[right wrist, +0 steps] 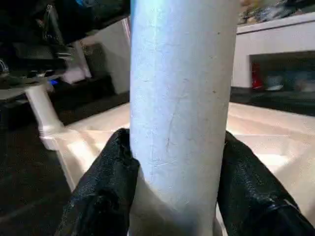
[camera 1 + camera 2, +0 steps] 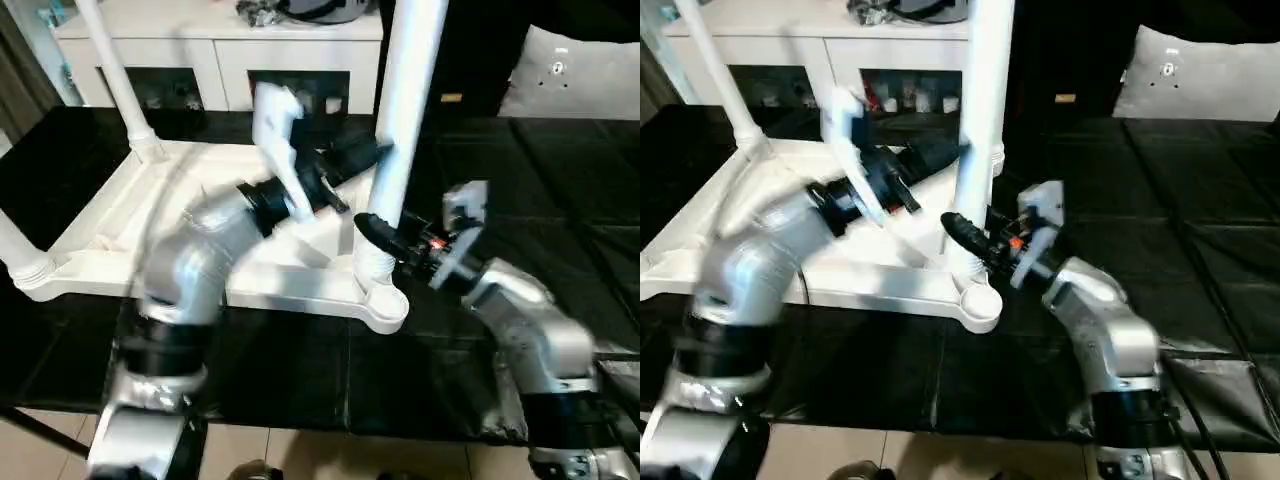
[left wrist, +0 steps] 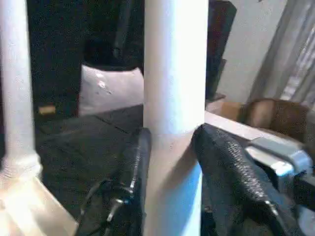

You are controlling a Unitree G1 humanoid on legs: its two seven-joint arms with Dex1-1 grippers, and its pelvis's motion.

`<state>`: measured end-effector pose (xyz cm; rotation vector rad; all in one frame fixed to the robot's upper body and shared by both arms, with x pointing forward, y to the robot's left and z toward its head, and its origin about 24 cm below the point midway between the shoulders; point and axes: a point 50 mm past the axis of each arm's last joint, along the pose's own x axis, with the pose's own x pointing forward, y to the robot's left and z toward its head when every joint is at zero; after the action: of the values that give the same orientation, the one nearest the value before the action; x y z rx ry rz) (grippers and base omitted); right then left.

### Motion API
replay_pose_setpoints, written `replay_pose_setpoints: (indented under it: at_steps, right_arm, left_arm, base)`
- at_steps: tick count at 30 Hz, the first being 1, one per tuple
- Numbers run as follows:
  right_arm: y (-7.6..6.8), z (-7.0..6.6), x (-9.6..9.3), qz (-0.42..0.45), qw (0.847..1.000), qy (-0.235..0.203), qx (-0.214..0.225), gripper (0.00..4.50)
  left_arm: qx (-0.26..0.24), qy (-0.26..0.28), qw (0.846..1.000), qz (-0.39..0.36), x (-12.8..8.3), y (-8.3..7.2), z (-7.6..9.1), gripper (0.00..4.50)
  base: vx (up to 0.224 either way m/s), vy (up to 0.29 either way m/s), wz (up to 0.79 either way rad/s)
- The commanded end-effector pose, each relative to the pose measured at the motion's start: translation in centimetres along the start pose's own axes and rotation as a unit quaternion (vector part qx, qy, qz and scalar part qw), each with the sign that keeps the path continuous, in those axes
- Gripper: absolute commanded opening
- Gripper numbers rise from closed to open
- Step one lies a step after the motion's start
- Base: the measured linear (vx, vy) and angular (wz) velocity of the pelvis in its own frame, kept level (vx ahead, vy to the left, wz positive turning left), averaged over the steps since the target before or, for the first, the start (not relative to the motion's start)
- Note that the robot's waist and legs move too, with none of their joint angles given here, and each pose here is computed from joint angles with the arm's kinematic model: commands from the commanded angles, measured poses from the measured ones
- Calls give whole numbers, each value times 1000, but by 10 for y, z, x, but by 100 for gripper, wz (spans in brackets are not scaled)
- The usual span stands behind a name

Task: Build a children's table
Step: Pick table leg

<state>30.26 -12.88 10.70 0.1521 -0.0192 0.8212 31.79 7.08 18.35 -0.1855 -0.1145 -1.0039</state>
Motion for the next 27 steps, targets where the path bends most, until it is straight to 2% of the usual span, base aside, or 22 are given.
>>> replay_pose_setpoints:
  at_steps: [1,3,4,7,10,12,14,16,20,21,25,26,27]
  right_arm:
    - [4,6,7,-6,996,-12,-91,190]
    - [3,2,7,-9,993,-5,-118,190]
    - [2,-3,5,-15,992,-2,-123,190]
    - [-2,-12,1,-39,992,-13,-118,189]
    - [0,-19,-2,-40,991,-20,-126,189]
    - [1,-22,-2,-40,990,-21,-137,189]
    - [3,-24,1,-45,983,-19,-177,189]
    - [2,-25,3,-56,977,-18,-204,189]
    - [-6,-25,10,-123,952,-6,-279,189]
    - [-7,-24,11,-137,941,-2,-311,189]
    - [-11,-21,14,-183,905,6,-384,189]
    - [-10,-21,17,-187,888,13,-419,189]
    - [-11,-22,17,-190,884,15,-427,189]
  left_arm:
    - [73,29,997,-7,-2,1,-10,215]
    - [82,38,996,-12,-5,2,-15,209]
    - [88,42,995,-20,-10,4,-19,236]
    - [81,49,995,-39,-22,7,-29,242]
    - [39,45,998,-34,-30,9,-36,243]
    - [19,32,999,-28,-31,9,-37,280]
    - [-23,-8,999,-29,-27,5,-36,285]
    - [-48,-27,998,-33,-23,1,-36,309]
    - [-90,-54,994,-23,-11,-6,-40,324]
    - [-85,-47,995,-18,-8,-8,-43,324]
    - [-84,-46,995,34,-2,-4,-48,324]
    - [-89,-60,992,65,1,0,-47,324]
    - [-90,-63,992,69,1,1,-46,324]
  base:
    - [0,0,0]
    - [0,0,0]
    - [0,0,0]
    - [0,0,0]
    - [0,0,0]
    - [0,0,0]
    - [0,0,0]
    - [0,0,0]
    - [0,0,0]
    - [0,0,0]
    - [0,0,0]
    - [0,0,0]
    - [0,0,0]
